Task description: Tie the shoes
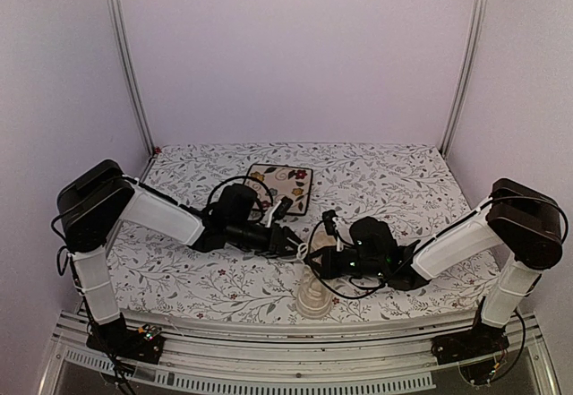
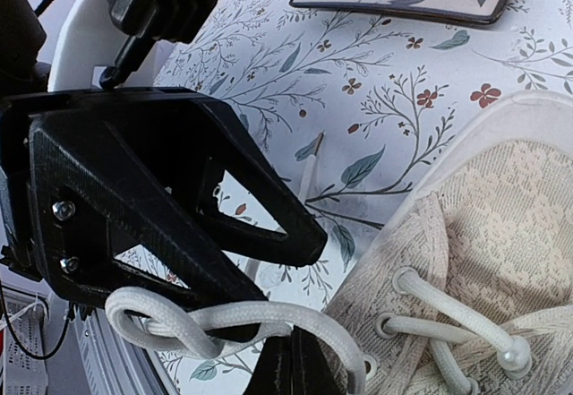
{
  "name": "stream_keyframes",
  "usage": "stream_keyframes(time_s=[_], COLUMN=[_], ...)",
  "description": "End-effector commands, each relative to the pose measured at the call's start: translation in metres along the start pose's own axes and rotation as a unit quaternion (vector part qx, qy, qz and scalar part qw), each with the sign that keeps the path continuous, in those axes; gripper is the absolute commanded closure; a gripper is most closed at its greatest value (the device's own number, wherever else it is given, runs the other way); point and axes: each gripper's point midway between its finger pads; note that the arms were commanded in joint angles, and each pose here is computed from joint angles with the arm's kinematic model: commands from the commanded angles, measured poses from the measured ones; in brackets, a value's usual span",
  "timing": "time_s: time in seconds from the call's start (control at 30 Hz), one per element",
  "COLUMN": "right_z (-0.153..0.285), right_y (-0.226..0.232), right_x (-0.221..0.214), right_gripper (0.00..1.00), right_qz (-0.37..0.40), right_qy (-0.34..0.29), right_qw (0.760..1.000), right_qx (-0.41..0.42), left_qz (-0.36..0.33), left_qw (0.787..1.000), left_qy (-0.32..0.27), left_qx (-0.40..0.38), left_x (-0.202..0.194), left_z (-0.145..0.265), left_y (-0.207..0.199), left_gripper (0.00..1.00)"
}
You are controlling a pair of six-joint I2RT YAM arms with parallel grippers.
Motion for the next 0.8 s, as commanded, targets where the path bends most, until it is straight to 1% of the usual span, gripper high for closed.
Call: stream_keyframes(time_s=[0.0, 0.2, 0.4, 0.6, 0.77], right_z=[-0.001, -0.001, -0.001, -0.002, -0.003], right_y=[-0.003, -0.004, -0.003, -0.003, -0.002], right_x=[-0.004, -0.003, -0.003, -0.003, -0.003], right_gripper=[0.98, 0.98, 0.98, 0.98, 0.98], right_qz=[-0.002, -0.002, -0.002, -0.001, -0.001], right_qy=[0.004, 0.004, 0.004, 0.004, 0.005], right_qw=[1.000, 1.000, 1.000, 1.000, 1.000], right_qx=[-0.009, -0.011, -0.011, -0.011, -0.011], left_qz=[-0.004, -0.008, -0.018, -0.020, -0.024], left_qw=[1.000, 1.000, 0.999, 0.999, 0.998], left_qy=[-0.003, 0.004, 0.011, 0.015, 0.013], left_qx=[-0.014, -0.029, -0.041, -0.048, -0.056], left_x=[0.004, 0.001, -0.006, -0.010, -0.006], left_z=[-0.004, -0.005, -0.003, -0.004, -0.005], left_y=[-0.005, -0.008, -0.012, -0.014, -0.017], left_gripper=[0.55, 0.55, 0.62, 0.73, 0.79])
Point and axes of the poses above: each gripper's point midway between its finger pads, its own z axis back along the fingers, its own y axis along the line the jaws close on, x = y × z, and after that the axes turned 13 degrees about -z, right-handed
